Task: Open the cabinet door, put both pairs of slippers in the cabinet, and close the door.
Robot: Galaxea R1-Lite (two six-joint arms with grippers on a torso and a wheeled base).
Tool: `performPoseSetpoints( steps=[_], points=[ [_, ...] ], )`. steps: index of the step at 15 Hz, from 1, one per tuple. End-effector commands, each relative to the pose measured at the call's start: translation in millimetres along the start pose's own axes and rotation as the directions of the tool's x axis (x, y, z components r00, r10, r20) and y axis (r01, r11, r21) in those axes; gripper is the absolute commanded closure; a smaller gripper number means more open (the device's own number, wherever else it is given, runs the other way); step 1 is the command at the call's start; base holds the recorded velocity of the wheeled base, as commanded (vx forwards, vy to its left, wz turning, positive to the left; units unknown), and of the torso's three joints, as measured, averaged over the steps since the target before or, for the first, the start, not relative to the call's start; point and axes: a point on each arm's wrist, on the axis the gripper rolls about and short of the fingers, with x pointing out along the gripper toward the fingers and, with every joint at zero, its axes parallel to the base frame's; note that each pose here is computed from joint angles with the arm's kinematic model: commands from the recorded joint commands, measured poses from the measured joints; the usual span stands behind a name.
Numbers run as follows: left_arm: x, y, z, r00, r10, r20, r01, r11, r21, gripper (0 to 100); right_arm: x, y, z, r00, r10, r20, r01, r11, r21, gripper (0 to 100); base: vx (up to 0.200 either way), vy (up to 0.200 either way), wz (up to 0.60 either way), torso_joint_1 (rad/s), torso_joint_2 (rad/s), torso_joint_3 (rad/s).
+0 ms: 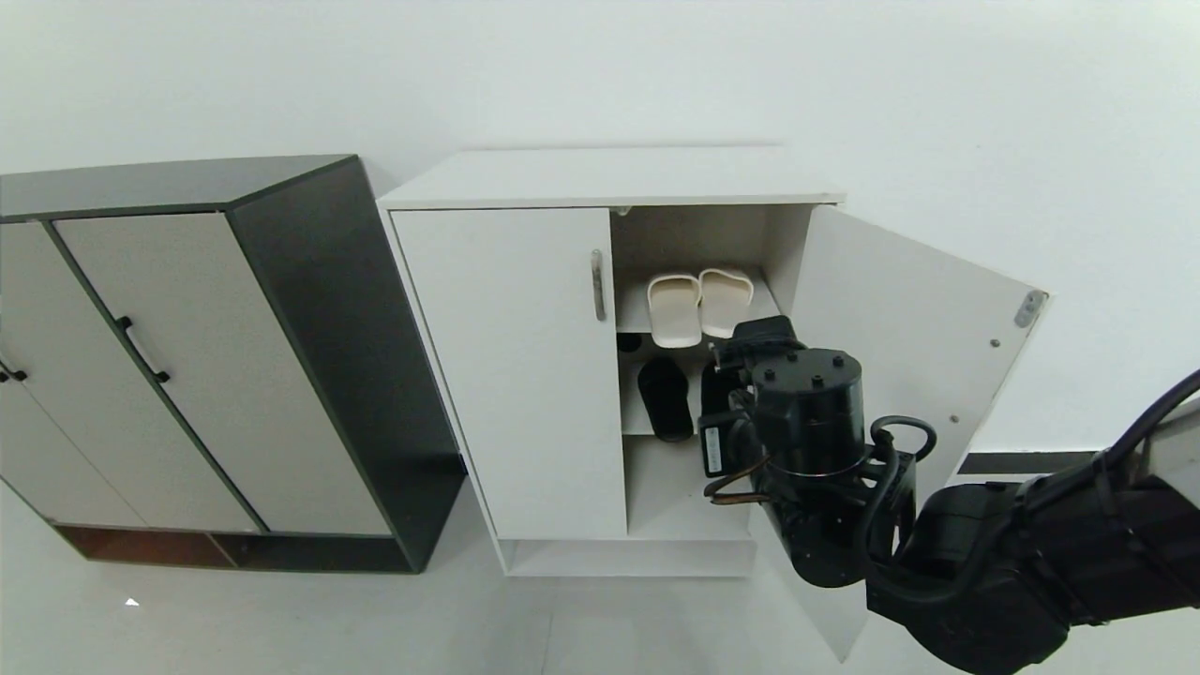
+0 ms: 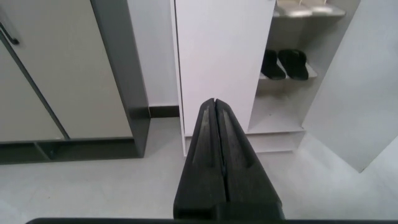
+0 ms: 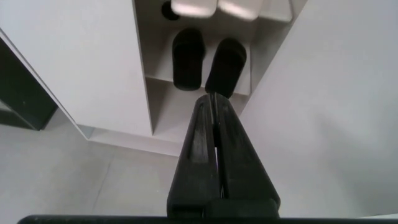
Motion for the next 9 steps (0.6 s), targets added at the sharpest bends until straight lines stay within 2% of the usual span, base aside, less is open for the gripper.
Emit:
performPoseSetpoints(
  steps=[1,9],
  points=[
    [0.1,0.0,0.0,1.000,0.000,0.000,0.000,1.000,0.000,100,-2.6,-3.7,3.8,1.000,-0.002,0.007,0.002,1.000,0.009,100,0.000,0.000,0.00,0.154,-0.47,-0.325],
    [-0.1,0.0,0.0,1.000,0.000,0.001,0.000,1.000,0.000,100,-0.4,-5.6,2.0,1.000,-0.010,0.002,0.010,1.000,0.004,100,0.000,0.000,0.00,0.175,-0.48,-0.317]
  ],
)
